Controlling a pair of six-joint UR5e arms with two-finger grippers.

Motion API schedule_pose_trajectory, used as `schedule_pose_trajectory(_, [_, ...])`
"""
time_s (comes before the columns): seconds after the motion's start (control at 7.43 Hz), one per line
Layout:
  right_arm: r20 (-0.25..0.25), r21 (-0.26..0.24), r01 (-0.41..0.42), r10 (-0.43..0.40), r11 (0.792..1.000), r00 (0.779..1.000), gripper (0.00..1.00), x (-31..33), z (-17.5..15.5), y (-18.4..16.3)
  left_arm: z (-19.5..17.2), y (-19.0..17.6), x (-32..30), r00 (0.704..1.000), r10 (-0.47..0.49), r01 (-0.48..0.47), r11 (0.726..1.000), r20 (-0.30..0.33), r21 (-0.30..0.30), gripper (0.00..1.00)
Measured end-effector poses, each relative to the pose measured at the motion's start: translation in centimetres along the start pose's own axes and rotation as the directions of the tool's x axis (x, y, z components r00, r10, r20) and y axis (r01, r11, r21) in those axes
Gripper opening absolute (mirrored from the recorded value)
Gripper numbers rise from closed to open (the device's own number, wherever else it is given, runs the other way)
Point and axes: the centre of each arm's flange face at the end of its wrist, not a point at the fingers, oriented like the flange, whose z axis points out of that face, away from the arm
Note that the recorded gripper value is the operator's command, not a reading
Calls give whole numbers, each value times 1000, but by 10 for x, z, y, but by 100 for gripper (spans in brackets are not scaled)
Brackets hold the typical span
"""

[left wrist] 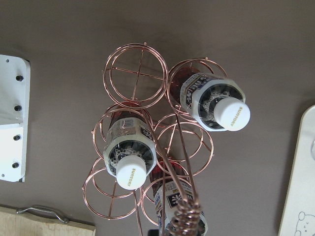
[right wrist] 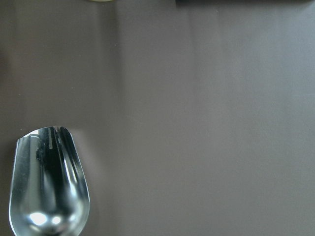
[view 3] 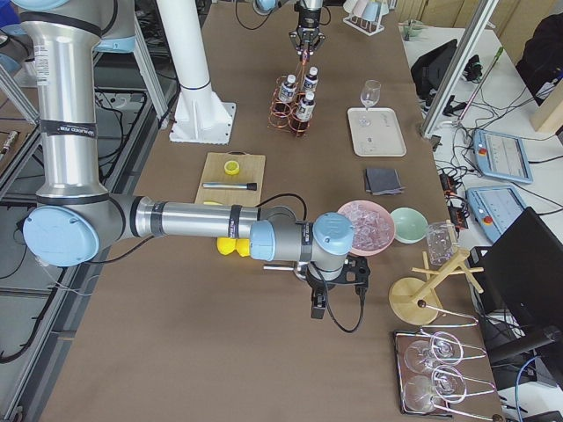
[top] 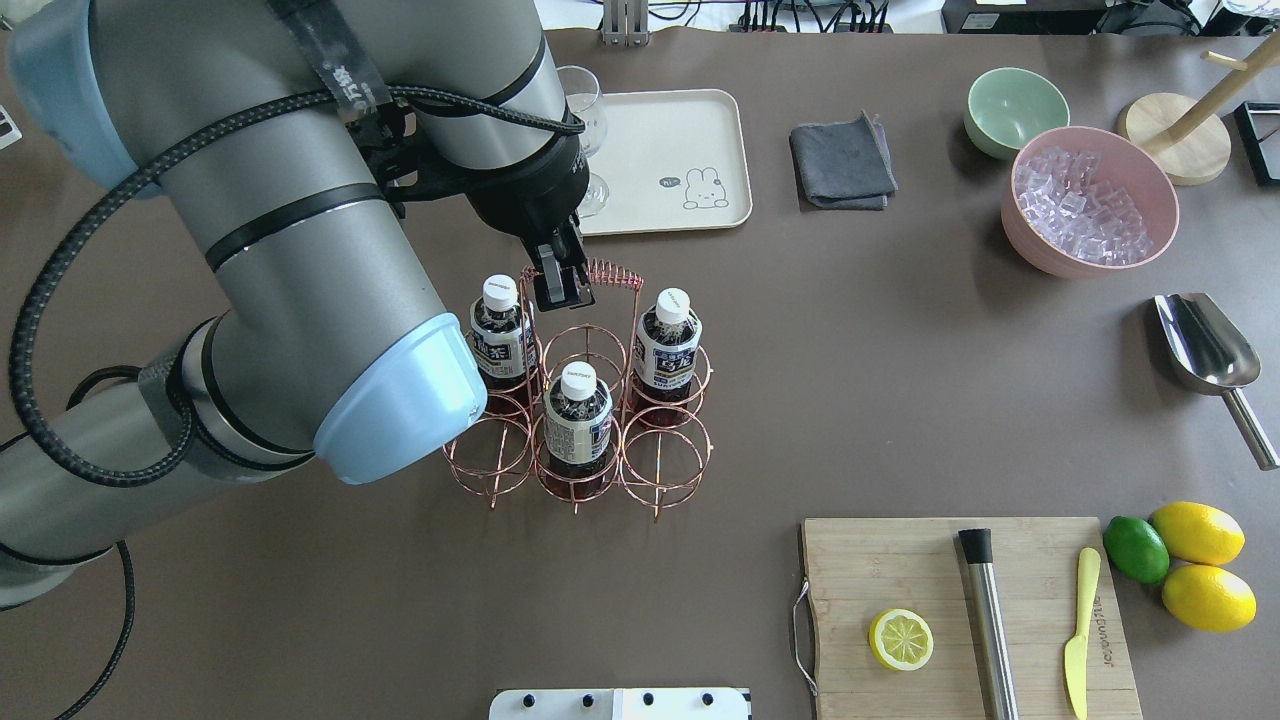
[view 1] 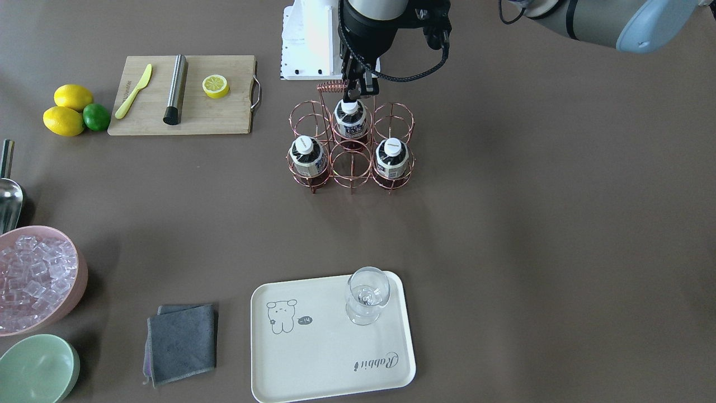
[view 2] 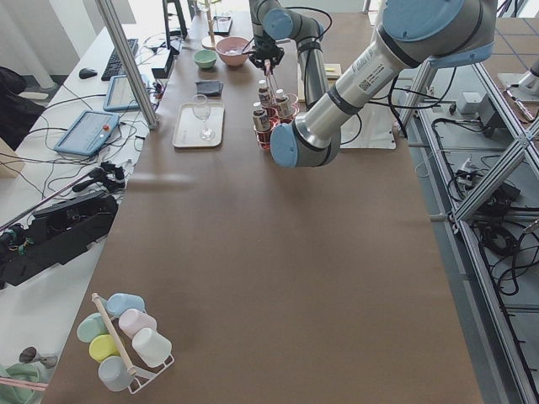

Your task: Take tea from basket to plate

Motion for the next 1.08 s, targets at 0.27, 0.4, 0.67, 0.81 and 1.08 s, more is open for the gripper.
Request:
schedule_pose_trajectory(0.27, [13,40,34,-35,999,999,100,-20,-20,-3,-2,-1,-9,1000,18,-18,1000,-1,-26,0])
schedule_pose_trajectory(0.4, [40,62,54,-57,997,998,100,-33,-32,-4,-8,-6,-16,1000,30,-30,999,-3,-42,0])
schedule_pose_trajectory(0.67, [152,76,82,-93,994,984,100,-57,-44,-6,-24,-16,-31,999,46,-47,996,-9,-69,0])
schedule_pose_trajectory(0.81, [199,84,125,-139,989,970,100,-74,-39,-9,-21,-18,-31,999,44,-44,997,-6,-63,0])
schedule_pose_trajectory(1.08, [234,137,265,-291,954,928,100,-109,-17,-15,1,-15,-21,999,35,-35,999,3,-37,0])
